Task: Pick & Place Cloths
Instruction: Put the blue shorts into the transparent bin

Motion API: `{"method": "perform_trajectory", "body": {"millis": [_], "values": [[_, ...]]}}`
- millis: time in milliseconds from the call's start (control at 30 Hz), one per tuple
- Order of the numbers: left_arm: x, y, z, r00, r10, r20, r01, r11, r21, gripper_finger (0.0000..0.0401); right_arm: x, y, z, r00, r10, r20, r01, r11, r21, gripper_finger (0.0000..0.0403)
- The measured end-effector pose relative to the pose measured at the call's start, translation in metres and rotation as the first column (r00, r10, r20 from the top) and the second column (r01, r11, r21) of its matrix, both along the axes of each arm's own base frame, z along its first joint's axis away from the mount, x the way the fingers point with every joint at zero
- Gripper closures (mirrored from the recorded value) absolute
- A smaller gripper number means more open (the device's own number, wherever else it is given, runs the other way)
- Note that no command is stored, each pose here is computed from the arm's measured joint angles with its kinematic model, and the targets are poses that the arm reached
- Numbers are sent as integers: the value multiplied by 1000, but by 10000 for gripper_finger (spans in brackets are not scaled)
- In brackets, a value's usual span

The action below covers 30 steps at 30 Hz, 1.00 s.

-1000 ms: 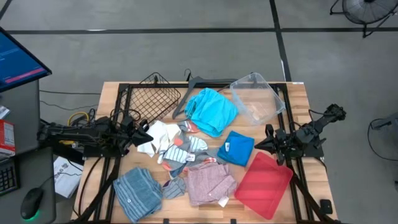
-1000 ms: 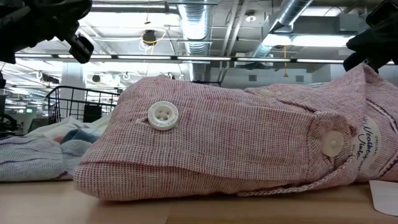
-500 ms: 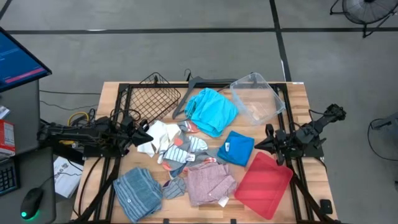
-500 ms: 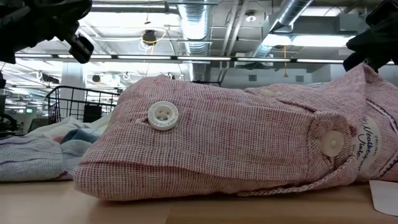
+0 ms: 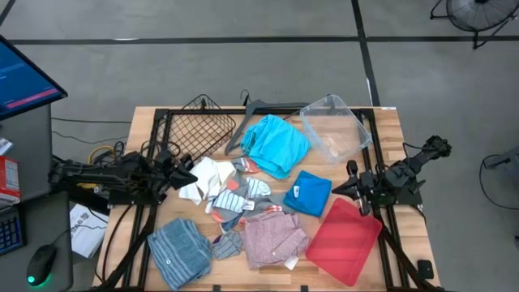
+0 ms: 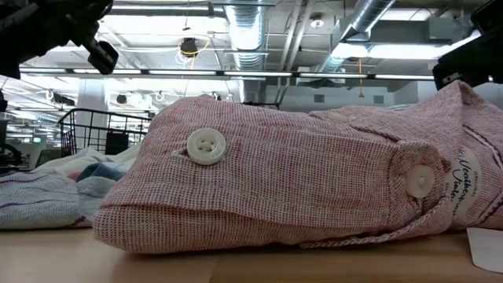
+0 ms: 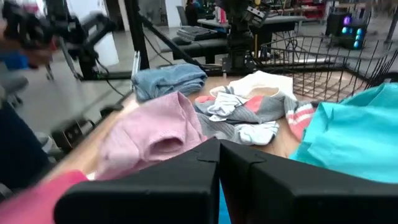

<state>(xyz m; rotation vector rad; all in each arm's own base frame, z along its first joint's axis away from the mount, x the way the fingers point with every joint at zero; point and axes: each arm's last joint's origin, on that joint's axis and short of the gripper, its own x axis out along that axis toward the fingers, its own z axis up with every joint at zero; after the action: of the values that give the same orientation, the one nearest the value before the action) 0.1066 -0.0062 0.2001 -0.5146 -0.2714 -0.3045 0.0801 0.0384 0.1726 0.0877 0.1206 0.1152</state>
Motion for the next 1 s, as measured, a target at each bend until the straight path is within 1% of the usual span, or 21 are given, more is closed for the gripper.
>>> {"method": "perform_trajectory", "body": {"millis": [67,133,233,300,400,533,633,700,733,767,833,867,900,933,1000], "values": [[-1,0,3,1000,-1,28,1,1000,-3,399,0,0,2,1000,-9,11,8,997,81,403],[-2,0,5,999,0,50,0,1000,-4,399,1,0,4,1000,-19,21,15,984,178,403],[-3,0,8,996,0,90,0,1000,-6,399,1,0,8,999,-33,26,22,932,362,403],[-5,0,11,992,0,123,0,1000,-6,399,1,0,9,999,-40,10,30,877,480,403],[-6,0,13,989,1,150,0,1000,-7,399,1,0,9,999,-46,-23,50,766,641,403],[-6,0,13,988,2,152,-1,1000,-7,399,1,-1,13,996,-88,-11,66,650,757,403],[-6,0,14,988,2,155,0,1000,-7,399,0,-3,22,989,-138,56,34,575,817,403],[-6,0,14,988,2,155,-1,1000,-7,399,0,-4,30,980,-162,116,-13,531,847,403],[-6,0,14,988,2,155,-1,1000,-7,399,-1,-5,35,973,-160,165,-57,526,848,403],[-6,0,14,988,2,155,-1,1000,-7,399,-3,-5,41,964,-153,220,-107,532,840,403],[-6,0,14,988,2,155,-1,1000,-7,399,-6,-6,53,929,-160,334,-196,553,810,403],[-6,0,14,988,2,156,-1,1000,-7,399,-7,-7,60,903,-170,394,-236,570,787,403],[-6,0,14,988,2,156,-1,1000,-7,399,-9,-8,66,875,-177,452,-270,597,755,403],[-6,0,14,988,2,156,-1,1000,-7,399,-11,-9,73,851,-182,493,-280,635,720,403],[-6,0,14,988,2,156,-1,1000,-7,399,-11,-9,89,823,-179,538,-276,703,656,403]]}}
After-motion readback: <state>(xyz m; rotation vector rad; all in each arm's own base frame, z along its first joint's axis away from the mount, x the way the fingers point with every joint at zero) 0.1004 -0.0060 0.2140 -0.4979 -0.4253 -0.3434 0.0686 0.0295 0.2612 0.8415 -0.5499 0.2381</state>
